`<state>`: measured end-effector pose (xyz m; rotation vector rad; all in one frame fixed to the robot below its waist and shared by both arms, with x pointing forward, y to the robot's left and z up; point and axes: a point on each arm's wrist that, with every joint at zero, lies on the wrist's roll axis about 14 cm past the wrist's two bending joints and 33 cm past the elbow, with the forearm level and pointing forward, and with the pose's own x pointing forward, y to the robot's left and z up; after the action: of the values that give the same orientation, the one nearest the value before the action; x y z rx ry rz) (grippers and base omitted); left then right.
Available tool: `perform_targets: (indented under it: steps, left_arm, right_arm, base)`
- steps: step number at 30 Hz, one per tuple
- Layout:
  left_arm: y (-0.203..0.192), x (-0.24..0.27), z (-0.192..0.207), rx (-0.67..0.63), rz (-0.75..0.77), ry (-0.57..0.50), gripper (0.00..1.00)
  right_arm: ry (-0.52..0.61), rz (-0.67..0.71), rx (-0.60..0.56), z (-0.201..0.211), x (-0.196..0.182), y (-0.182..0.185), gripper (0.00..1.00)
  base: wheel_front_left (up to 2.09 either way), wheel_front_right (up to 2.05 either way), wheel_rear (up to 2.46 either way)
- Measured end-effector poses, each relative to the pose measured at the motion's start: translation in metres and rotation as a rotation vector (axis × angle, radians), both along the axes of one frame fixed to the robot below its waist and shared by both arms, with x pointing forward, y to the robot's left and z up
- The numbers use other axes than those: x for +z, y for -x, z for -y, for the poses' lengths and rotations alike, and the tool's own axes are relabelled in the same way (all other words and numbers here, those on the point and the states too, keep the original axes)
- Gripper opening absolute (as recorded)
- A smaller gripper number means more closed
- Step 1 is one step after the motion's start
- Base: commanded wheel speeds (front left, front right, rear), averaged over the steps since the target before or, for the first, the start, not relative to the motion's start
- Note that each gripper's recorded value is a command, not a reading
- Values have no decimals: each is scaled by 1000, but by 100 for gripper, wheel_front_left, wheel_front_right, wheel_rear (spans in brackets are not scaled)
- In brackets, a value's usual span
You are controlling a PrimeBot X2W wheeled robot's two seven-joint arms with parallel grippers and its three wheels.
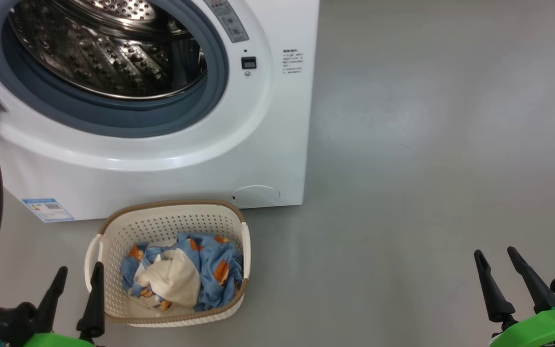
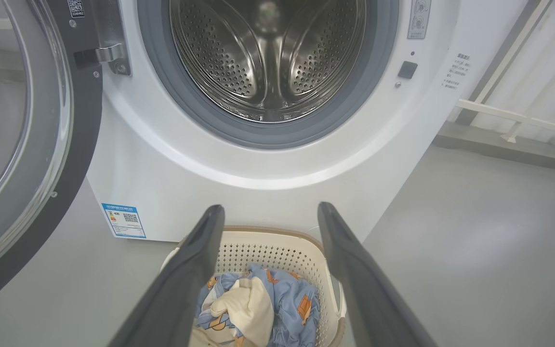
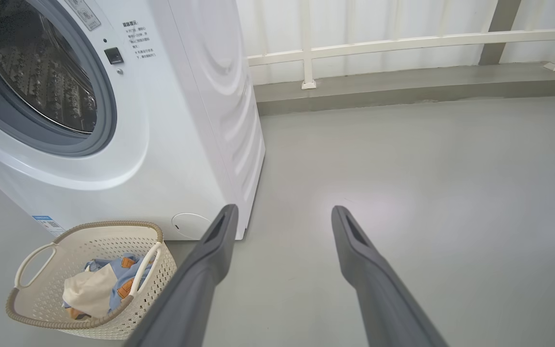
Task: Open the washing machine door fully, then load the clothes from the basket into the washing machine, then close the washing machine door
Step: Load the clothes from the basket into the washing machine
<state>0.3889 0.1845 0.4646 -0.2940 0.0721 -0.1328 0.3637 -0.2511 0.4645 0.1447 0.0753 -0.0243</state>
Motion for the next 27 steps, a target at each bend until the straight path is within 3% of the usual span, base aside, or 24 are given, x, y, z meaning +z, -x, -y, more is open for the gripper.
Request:
perform_targets:
  steps: [11, 27]
  left_arm:
    - [-6, -2, 1, -10, -5, -8, 100]
    - [-7, -3, 1, -6, -7, -5, 100]
  right_arm:
    - [-12, -17, 3, -5, -7, -3, 100]
    - [-14, -7, 12, -8, -4, -8, 100]
  base:
    - [80, -119, 39]
    - [7, -7, 0]
